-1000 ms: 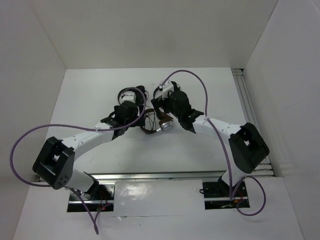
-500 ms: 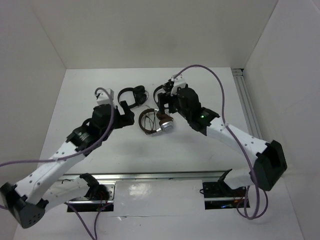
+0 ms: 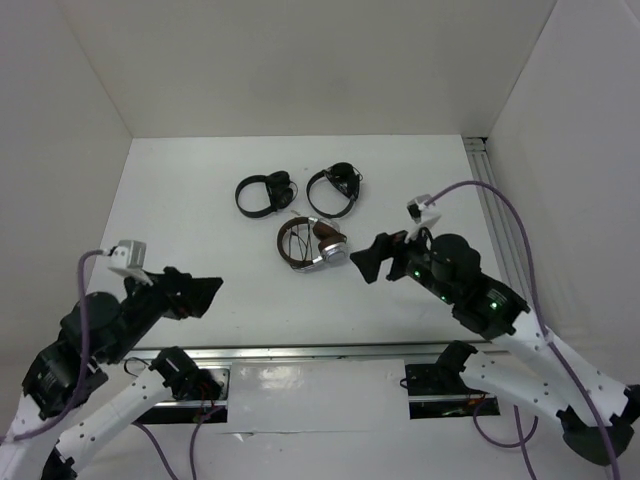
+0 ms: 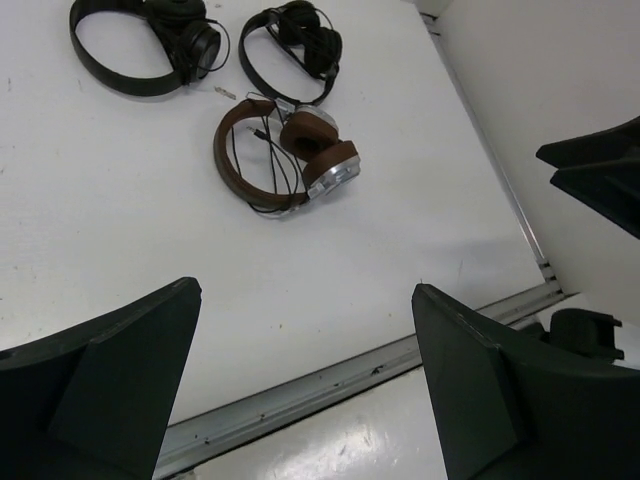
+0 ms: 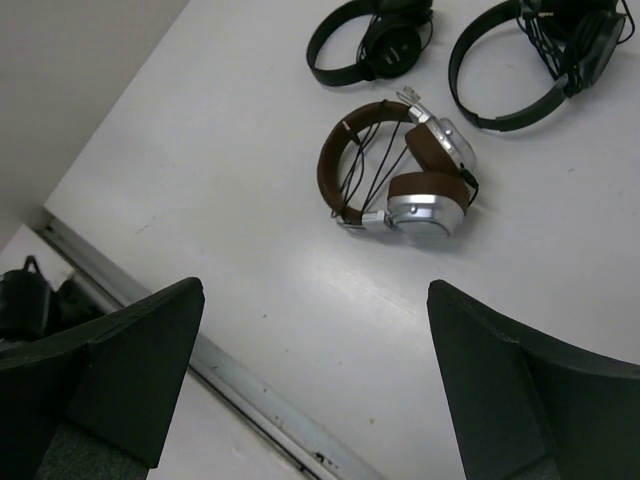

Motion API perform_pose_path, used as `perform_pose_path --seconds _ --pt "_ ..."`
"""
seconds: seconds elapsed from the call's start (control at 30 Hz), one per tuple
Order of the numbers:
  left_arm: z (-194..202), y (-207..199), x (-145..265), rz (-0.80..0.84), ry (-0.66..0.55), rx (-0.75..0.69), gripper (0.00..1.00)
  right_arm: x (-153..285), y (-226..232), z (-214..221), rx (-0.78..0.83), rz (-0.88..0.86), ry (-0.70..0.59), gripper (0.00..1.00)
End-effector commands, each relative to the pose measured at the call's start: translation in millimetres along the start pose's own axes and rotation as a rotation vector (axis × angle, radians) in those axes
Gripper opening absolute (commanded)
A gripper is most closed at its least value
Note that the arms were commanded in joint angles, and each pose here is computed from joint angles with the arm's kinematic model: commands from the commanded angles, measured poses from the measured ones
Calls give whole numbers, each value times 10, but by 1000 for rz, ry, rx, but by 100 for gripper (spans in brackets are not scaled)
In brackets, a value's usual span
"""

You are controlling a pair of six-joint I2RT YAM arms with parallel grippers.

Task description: Wrap the headphones

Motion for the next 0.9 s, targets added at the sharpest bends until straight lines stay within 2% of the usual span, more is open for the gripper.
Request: perform_pose_path --seconds 0.0,0.17,0.27,0.4,0.87 --pt "86 126 270 98 -24 -14 100 343 1 94 -51 -53 10 100" --pt "102 226 559 210 -143 52 100 847 -68 139 -101 -62 -61 100" --pt "121 269 616 211 -158 70 100 1117 -66 90 -107 -117 -141 100" --pt "123 288 631 199 -170 94 100 1370 -157 -56 -99 -5 -163 100" --pt "124 295 648 206 -176 96 100 1328 -176 -4 -85 15 -130 100"
Point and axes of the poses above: each gripper's point midway between its finger pads, its own x axis back along the fingers, its own y axis along the line the jaws close on, z = x × y, the point moved 10 cm from there along x, back along the fingers, and after that the axes turned 9 degrees about x, right-handed, at the moved point
